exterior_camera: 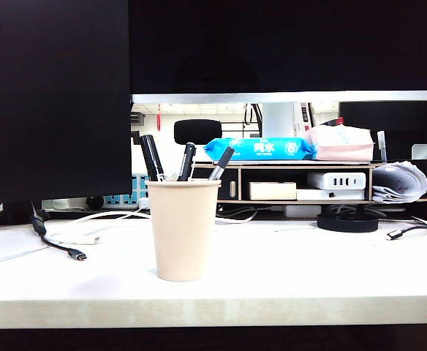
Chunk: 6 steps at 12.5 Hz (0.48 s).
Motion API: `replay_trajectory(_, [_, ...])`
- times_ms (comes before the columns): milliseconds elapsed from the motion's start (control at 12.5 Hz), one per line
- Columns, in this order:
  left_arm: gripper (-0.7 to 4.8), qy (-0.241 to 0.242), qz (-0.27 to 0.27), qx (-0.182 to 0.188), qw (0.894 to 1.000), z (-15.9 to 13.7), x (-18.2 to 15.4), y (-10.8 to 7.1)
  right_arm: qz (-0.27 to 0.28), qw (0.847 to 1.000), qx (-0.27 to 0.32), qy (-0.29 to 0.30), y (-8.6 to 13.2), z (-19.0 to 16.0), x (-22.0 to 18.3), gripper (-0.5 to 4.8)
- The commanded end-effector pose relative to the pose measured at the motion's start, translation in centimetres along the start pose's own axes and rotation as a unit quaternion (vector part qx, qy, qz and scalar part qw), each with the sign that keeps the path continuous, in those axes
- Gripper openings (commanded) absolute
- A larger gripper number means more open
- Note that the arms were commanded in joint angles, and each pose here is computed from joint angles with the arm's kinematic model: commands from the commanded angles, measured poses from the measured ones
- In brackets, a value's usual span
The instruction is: Pick up the marker from the paper cup and put it on the table.
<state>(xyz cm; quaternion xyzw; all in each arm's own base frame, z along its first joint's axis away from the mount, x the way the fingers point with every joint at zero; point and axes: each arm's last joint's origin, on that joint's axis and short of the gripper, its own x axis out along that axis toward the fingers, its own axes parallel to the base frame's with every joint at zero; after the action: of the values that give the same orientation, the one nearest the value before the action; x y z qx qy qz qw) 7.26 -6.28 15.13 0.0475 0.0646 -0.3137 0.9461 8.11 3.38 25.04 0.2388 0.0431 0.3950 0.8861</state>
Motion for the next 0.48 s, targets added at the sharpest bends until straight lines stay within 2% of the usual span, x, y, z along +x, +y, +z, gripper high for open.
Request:
replay_trajectory(80, [-0.04, 0.008, 0.0, 0.003, 1.0, -0.2, 0.0, 0.0, 0.004, 0.996, -0.03, 0.088, -0.1, 2.8, 4.4, -0.05])
replay_trajectory(320, [-0.04, 0.008, 0.0, 0.003, 1.0, -0.2, 0.0, 0.0, 0.016, 0.98, -0.056, 0.191, 0.4, 3.6, 12.2, -0.05])
replay_trajectory(480, [-0.04, 0.008, 0.0, 0.003, 1.0, -0.2, 0.0, 0.0, 0.012, 0.958, -0.103, 0.268, 1.6, 2.4, 18.0, -0.05])
